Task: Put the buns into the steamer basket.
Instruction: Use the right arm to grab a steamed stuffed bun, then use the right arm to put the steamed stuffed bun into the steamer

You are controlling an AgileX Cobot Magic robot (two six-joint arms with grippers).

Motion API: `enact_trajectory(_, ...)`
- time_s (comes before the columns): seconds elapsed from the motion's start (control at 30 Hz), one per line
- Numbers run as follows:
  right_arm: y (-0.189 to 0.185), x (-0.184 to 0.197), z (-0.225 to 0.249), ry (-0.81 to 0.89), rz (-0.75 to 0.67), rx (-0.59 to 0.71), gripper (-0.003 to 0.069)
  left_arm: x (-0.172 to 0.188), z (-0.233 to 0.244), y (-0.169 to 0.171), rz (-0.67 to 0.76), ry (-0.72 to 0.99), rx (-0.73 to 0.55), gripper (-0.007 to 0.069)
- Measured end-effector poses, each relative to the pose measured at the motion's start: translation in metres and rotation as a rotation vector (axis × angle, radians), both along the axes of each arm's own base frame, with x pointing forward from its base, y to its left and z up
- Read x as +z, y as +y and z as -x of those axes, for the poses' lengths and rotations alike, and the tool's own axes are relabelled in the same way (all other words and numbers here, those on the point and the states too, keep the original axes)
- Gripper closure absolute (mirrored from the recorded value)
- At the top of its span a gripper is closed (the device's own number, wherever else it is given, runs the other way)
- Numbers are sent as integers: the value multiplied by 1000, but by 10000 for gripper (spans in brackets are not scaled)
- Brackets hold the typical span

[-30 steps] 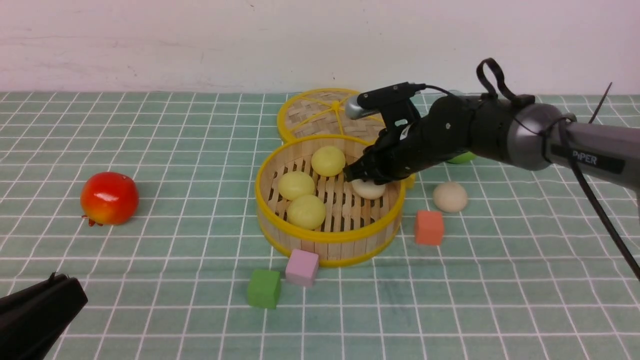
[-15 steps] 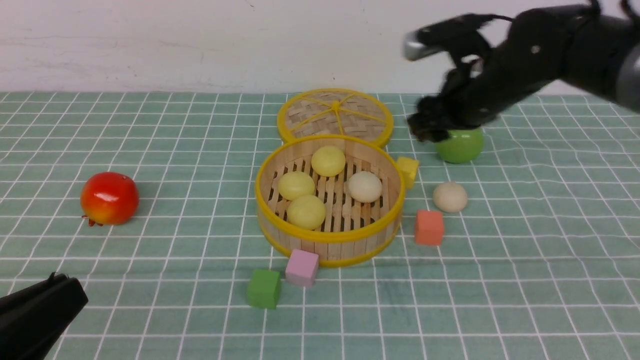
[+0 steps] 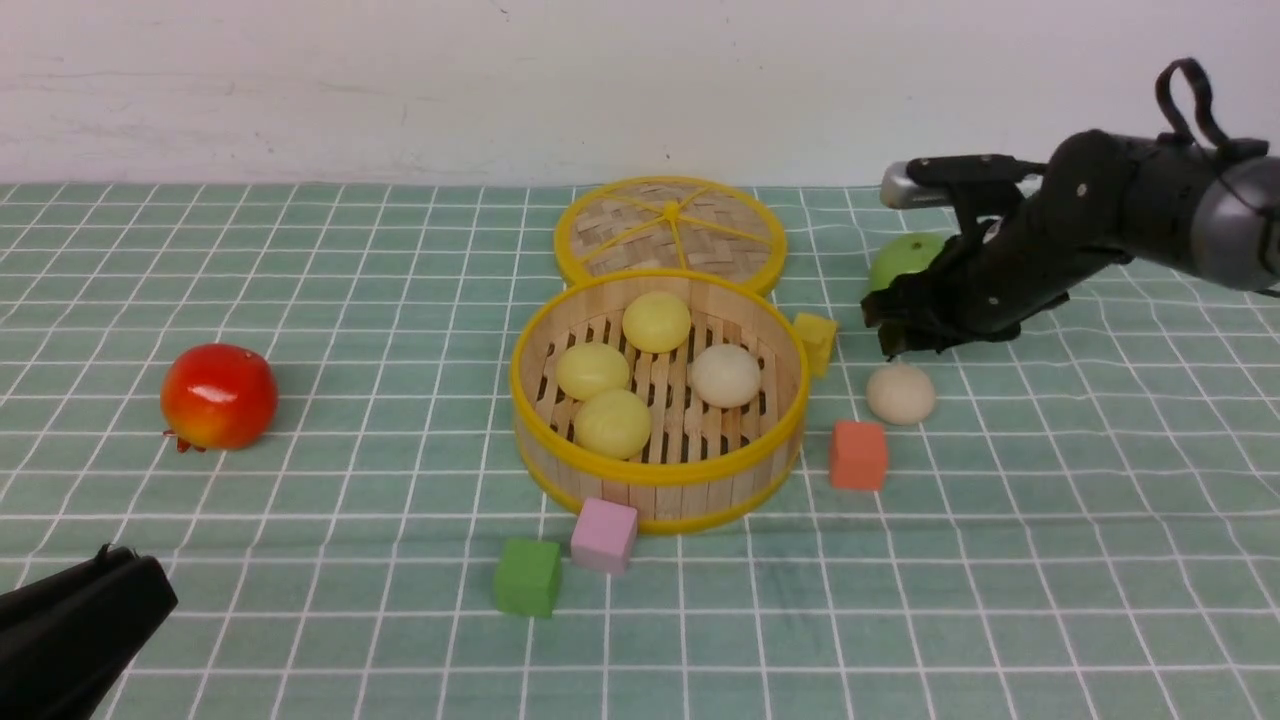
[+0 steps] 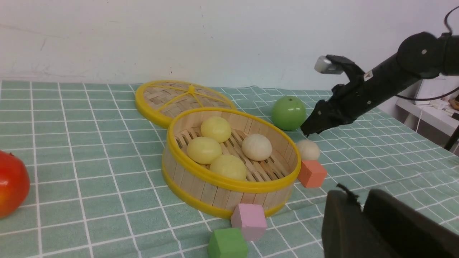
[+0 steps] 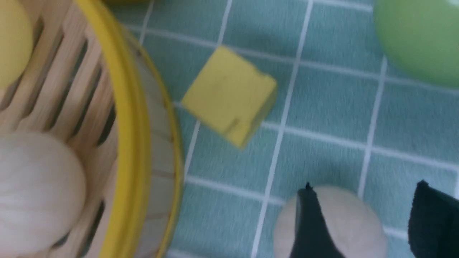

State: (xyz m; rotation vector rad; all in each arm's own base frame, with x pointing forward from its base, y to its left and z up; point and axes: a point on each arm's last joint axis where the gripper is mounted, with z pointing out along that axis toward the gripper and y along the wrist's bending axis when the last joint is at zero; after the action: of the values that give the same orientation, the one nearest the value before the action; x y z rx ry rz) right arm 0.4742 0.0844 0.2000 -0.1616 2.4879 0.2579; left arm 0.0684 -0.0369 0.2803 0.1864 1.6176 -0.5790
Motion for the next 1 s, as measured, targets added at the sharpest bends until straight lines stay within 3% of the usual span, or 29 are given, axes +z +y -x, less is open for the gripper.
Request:
enact_trajectory(0.37, 1, -30, -7, 23, 2, -9, 329, 0, 0, 0, 0, 0, 0, 533)
enact_trajectory(0.47, 1, -29, -8, 16, 5, -5, 407, 0, 0, 0, 0, 0, 0, 530)
enact_trajectory(0.5, 1, -29, -8, 16, 10, 3, 469, 0, 0, 0, 0, 0, 0, 528)
enact_trajectory(0.53, 1, -29, -8, 17, 12, 6, 477, 0, 0, 0, 0, 0, 0, 527)
enact_trajectory(0.57, 1, -26, -6, 21, 24, 28, 559, 0, 0, 0, 0, 0, 0, 524)
enact_trajectory(0.6, 1, -25, -6, 18, 25, 30, 569, 0, 0, 0, 0, 0, 0, 524)
enact_trajectory(0.67, 1, -11, -1, 12, 38, 59, 639, 0, 0, 0, 0, 0, 0, 522)
enact_trajectory(1.0, 21, 82, 42, -21, -52, 195, 643, 0, 0, 0, 0, 0, 0, 514)
